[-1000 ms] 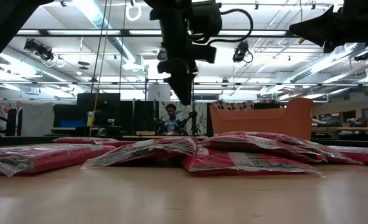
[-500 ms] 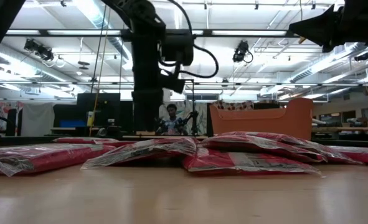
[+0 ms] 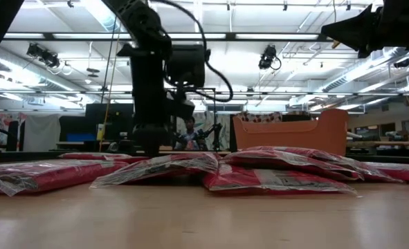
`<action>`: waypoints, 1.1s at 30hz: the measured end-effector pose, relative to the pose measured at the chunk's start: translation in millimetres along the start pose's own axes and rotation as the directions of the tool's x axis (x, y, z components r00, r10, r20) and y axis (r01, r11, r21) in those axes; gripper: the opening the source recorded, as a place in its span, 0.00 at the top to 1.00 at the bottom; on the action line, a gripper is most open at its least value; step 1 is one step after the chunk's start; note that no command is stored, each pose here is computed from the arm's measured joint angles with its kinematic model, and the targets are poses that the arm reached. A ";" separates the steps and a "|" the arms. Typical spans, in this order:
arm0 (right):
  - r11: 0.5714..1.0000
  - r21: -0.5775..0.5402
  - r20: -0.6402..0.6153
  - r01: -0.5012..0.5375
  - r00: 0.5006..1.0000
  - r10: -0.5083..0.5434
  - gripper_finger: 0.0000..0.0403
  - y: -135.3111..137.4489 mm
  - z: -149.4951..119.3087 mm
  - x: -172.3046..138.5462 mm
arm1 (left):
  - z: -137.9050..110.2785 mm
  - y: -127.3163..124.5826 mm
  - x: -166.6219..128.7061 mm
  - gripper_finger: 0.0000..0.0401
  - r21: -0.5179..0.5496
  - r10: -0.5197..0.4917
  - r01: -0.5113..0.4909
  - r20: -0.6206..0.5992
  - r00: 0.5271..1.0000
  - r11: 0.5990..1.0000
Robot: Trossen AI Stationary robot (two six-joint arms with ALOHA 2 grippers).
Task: Sort popcorn bags into baskets
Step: Put the red popcorn bag into the orange bin
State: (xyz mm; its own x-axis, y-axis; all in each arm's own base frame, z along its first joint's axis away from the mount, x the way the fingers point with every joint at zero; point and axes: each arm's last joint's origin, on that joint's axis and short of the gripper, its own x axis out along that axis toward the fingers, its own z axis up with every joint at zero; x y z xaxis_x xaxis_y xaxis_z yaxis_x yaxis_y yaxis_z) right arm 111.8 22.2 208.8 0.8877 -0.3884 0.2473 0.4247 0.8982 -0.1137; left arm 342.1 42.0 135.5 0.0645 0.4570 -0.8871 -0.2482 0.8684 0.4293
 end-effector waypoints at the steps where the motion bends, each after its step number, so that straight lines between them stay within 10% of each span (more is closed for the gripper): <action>1: 1.000 0.000 0.000 0.000 1.000 0.000 0.94 0.0 0.0 0.0 | -1.8 0.4 2.7 0.56 -0.005 0.001 -0.001 -0.002 1.000 1.000; 11: 1.000 0.006 0.014 -0.018 1.000 0.018 0.94 0.3 1.0 0.0 | -20.4 8.9 23.5 0.60 0.045 0.175 -0.174 -0.026 0.984 0.984; 22: 1.000 0.006 0.014 -0.018 1.000 0.018 0.94 0.3 1.0 0.0 | -35.5 26.1 48.1 0.96 0.156 0.210 -0.200 -0.049 0.976 0.967; 33: 1.000 0.005 0.014 -0.018 1.000 0.018 0.94 0.3 0.9 0.0 | -27.1 45.2 -1.8 0.96 0.152 0.129 -0.150 0.141 0.982 0.977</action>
State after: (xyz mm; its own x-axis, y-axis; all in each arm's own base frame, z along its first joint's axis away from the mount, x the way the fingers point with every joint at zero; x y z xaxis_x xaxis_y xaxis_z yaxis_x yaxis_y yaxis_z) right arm 111.8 22.7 209.7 0.8928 -0.3691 0.2582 0.4074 0.9062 -0.1133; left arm 304.5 75.1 151.9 0.1670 0.5879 -0.7915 -0.1056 0.8088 0.5785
